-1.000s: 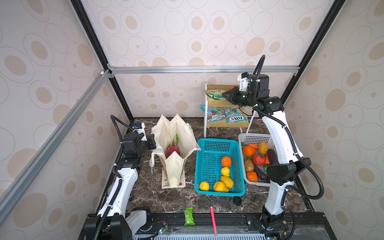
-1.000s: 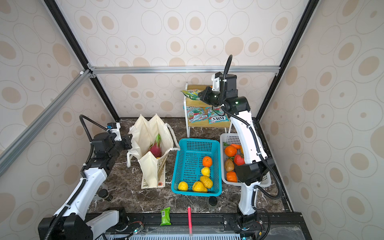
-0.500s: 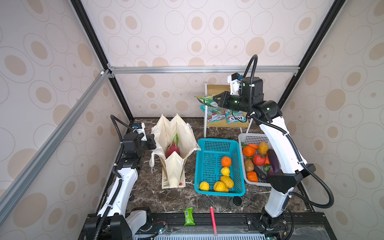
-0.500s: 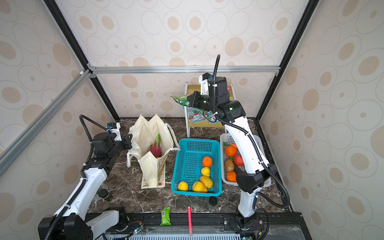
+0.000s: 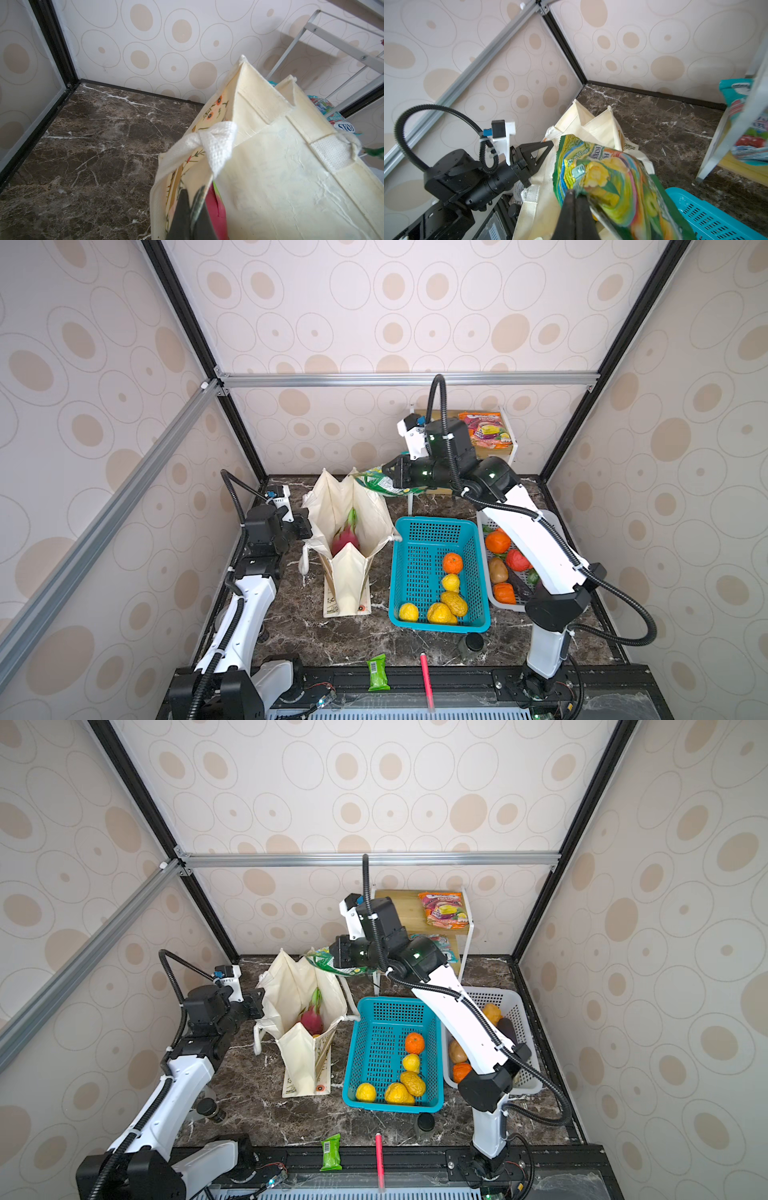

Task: Place the food into the grocery bag and tie it

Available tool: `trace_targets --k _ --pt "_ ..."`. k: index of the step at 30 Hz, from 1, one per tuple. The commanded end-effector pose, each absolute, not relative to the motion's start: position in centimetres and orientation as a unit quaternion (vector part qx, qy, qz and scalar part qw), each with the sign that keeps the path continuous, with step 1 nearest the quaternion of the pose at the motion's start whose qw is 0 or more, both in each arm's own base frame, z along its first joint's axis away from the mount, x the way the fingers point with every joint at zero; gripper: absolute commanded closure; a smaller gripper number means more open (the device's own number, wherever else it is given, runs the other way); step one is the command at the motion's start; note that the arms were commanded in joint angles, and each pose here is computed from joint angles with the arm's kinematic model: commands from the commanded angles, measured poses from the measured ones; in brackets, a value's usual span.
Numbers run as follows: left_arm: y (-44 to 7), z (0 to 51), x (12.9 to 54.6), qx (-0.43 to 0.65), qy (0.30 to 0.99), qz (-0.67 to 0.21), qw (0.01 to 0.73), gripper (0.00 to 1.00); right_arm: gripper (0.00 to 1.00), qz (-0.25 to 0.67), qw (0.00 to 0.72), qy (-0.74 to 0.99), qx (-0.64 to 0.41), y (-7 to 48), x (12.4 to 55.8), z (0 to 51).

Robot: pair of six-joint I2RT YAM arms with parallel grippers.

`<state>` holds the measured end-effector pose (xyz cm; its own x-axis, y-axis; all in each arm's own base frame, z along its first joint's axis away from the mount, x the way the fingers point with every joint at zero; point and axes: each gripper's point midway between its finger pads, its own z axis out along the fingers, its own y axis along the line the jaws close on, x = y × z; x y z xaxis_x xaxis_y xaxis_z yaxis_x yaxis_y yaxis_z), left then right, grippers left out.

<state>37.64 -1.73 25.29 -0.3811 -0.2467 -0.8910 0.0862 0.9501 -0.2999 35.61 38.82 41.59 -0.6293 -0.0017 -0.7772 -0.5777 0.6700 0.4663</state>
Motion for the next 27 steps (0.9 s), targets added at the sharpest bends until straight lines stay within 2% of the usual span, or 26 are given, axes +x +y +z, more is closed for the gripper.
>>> trace_targets --k 1,7,18,27 --pt "-2.5 24.5 37.3 -0.036 0.825 -0.163 0.54 1.0 1.0 0.387 0.388 0.81 -0.21 41.7 34.5 41.8" --pt "-2.6 24.5 37.3 -0.036 0.825 -0.166 0.539 1.0 1.0 0.416 0.362 0.804 -0.221 44.4 34.2 41.6" --pt "-2.7 24.5 37.4 -0.036 0.825 -0.171 0.538 1.0 1.0 0.445 0.396 0.766 -0.24 44.6 31.7 45.7" --pt "-2.7 24.3 37.4 -0.036 0.826 -0.17 0.536 1.0 1.0 0.452 0.409 0.753 -0.248 44.8 30.3 46.9"
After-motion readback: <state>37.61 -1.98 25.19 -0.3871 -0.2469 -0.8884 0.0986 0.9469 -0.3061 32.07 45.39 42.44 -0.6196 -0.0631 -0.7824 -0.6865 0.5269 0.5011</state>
